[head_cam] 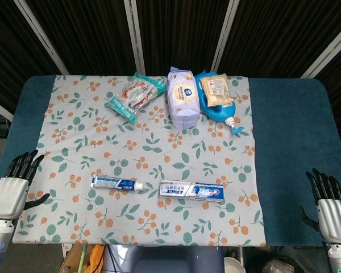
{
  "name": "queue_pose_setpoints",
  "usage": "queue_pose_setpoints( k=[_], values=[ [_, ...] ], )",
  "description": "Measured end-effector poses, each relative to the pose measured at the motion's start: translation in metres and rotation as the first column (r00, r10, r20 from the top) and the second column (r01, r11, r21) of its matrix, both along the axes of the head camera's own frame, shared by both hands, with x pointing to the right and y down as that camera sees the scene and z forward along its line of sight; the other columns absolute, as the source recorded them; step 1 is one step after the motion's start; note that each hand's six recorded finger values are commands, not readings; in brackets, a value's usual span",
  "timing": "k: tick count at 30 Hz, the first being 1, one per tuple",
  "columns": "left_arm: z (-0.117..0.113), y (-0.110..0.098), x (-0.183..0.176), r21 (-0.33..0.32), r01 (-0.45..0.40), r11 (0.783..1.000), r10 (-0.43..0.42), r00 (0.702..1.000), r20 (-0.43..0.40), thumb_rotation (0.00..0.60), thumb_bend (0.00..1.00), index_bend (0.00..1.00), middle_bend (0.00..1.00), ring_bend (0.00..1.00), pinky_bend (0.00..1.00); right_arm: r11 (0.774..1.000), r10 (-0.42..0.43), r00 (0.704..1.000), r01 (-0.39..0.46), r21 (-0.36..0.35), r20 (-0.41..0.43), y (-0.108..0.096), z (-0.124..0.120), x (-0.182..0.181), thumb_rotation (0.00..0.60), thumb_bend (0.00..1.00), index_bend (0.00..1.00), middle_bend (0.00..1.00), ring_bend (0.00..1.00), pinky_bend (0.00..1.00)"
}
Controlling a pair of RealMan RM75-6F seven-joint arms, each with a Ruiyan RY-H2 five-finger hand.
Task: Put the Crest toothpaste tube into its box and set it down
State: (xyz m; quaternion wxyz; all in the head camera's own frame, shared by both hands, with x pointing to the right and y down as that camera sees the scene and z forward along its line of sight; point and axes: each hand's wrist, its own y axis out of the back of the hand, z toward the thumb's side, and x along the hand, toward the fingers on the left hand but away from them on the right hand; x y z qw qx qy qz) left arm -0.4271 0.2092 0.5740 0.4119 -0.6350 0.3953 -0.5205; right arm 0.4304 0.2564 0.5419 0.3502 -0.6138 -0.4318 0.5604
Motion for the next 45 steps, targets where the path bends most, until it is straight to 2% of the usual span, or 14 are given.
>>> queue_pose_setpoints(
  k=[4, 10, 13, 17, 23, 26, 33, 40, 45],
  values=[
    [0.001, -0.001, 0.000, -0.003, 0.000, 1.000, 0.000, 1.000, 0.002, 0.600, 0.00, 0.00, 0.00, 0.02, 0.08, 1.000, -0.015, 1.000, 0.015, -0.008, 0.018, -0.001, 0.001, -0.006, 0.600, 0.34, 0.00, 0.00, 0.00, 0.03],
    [0.001, -0.001, 0.001, -0.002, -0.005, 1.000, 0.005, 1.000, -0.002, 0.600, 0.00, 0.00, 0.00, 0.02, 0.08, 0.987, -0.129, 0.981, 0.141, -0.072, 0.141, -0.011, 0.008, -0.036, 0.600, 0.34, 0.00, 0.00, 0.00, 0.03],
    [0.002, -0.001, 0.002, -0.003, -0.012, 1.000, 0.012, 1.000, 0.001, 0.600, 0.00, 0.00, 0.00, 0.02, 0.08, 0.968, -0.203, 0.953, 0.229, -0.098, 0.226, -0.021, 0.013, -0.064, 0.600, 0.34, 0.00, 0.00, 0.00, 0.03],
    [0.002, -0.001, 0.001, -0.003, -0.007, 1.000, 0.007, 1.000, -0.001, 0.600, 0.00, 0.00, 0.00, 0.02, 0.08, 0.928, -0.293, 0.904, 0.347, -0.137, 0.311, -0.033, 0.024, -0.103, 0.600, 0.34, 0.00, 0.00, 0.00, 0.03],
    [0.002, -0.001, 0.001, -0.012, -0.004, 1.000, 0.004, 1.000, -0.008, 0.600, 0.00, 0.00, 0.00, 0.02, 0.08, 0.875, -0.360, 0.853, 0.450, -0.182, 0.377, -0.039, 0.040, -0.149, 0.600, 0.34, 0.00, 0.07, 0.02, 0.04],
    [0.003, -0.002, 0.001, -0.017, -0.005, 1.000, 0.005, 1.000, -0.012, 0.600, 0.00, 0.00, 0.00, 0.02, 0.08, 0.857, -0.371, 0.837, 0.475, -0.198, 0.402, -0.039, 0.050, -0.171, 0.600, 0.34, 0.00, 0.09, 0.04, 0.07],
    [0.001, -0.004, 0.000, -0.006, -0.010, 1.000, 0.009, 0.999, -0.036, 0.600, 0.00, 0.00, 0.00, 0.02, 0.08, 0.848, -0.365, 0.834, 0.481, -0.223, 0.414, -0.042, 0.069, -0.205, 0.600, 0.34, 0.00, 0.09, 0.05, 0.08],
    [0.002, -0.005, 0.000, -0.015, -0.010, 1.000, 0.009, 0.999, -0.045, 0.600, 0.00, 0.00, 0.00, 0.02, 0.08, 0.842, -0.352, 0.852, 0.469, -0.267, 0.387, -0.047, 0.091, -0.223, 0.600, 0.34, 0.00, 0.09, 0.05, 0.08],
    [0.002, -0.005, -0.001, -0.020, -0.009, 1.000, 0.008, 0.999, -0.048, 0.600, 0.00, 0.00, 0.00, 0.02, 0.08, 0.833, -0.347, 0.861, 0.465, -0.301, 0.372, -0.042, 0.106, -0.231, 0.600, 0.34, 0.00, 0.11, 0.07, 0.10]
  ],
)
